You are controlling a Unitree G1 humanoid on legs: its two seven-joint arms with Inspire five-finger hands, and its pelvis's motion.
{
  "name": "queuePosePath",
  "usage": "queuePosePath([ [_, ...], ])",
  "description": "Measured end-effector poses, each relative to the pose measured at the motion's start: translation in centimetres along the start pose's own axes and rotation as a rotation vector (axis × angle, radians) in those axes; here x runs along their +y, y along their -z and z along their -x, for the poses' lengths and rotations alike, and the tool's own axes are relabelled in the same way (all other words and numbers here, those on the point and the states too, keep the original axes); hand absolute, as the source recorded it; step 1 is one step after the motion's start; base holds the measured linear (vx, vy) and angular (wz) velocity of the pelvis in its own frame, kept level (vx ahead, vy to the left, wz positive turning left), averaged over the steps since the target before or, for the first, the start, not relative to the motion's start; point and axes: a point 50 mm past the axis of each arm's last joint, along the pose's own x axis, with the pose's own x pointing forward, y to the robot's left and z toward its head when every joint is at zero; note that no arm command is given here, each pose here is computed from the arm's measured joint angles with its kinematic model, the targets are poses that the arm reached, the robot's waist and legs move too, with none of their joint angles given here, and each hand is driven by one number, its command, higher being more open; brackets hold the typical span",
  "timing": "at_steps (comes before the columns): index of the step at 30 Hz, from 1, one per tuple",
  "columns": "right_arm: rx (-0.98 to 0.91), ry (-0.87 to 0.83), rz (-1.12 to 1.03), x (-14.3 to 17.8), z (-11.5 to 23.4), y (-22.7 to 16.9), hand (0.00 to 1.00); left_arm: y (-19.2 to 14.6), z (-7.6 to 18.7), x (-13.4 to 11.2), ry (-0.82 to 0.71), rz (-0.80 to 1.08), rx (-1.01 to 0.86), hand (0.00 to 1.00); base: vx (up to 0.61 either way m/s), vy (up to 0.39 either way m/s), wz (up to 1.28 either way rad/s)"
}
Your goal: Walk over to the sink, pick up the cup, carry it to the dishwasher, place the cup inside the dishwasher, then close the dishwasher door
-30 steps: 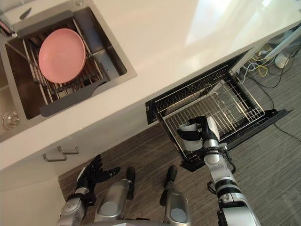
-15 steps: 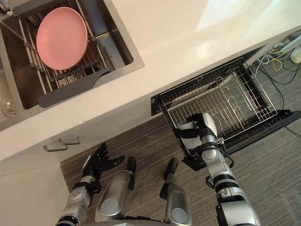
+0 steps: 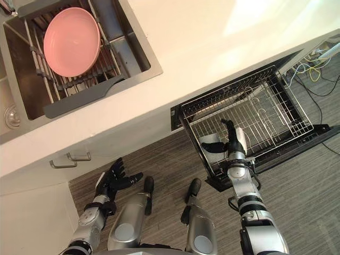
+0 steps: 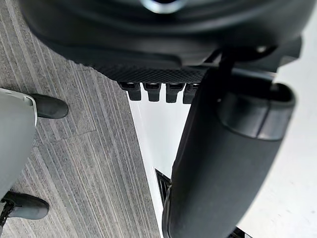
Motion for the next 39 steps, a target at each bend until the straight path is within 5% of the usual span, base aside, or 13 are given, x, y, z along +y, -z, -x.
queuePosePath([
  [7, -0.12, 0.03, -0.233, -0.7, 3.7, -0.8, 1.0, 3.0, 2.5, 0.7, -0.037, 0.021, 0.088, 1.0, 0.02, 0.005, -0.16],
  [18, -0.171, -0.212, -0.449, 4.0, 12.3, -0.3, 1.0, 7.8, 7.2, 1.1, -0.148, 0.097, 0.241, 1.0, 0.01, -0.013, -0.15],
  [39, -0.489, -0.262, -0.495, 2.6, 14.3, -5.2, 1.0, 9.9, 9.9, 1.2, -0.233, 0.207, 0.288, 1.0, -0.01, 0.021, 0.11],
])
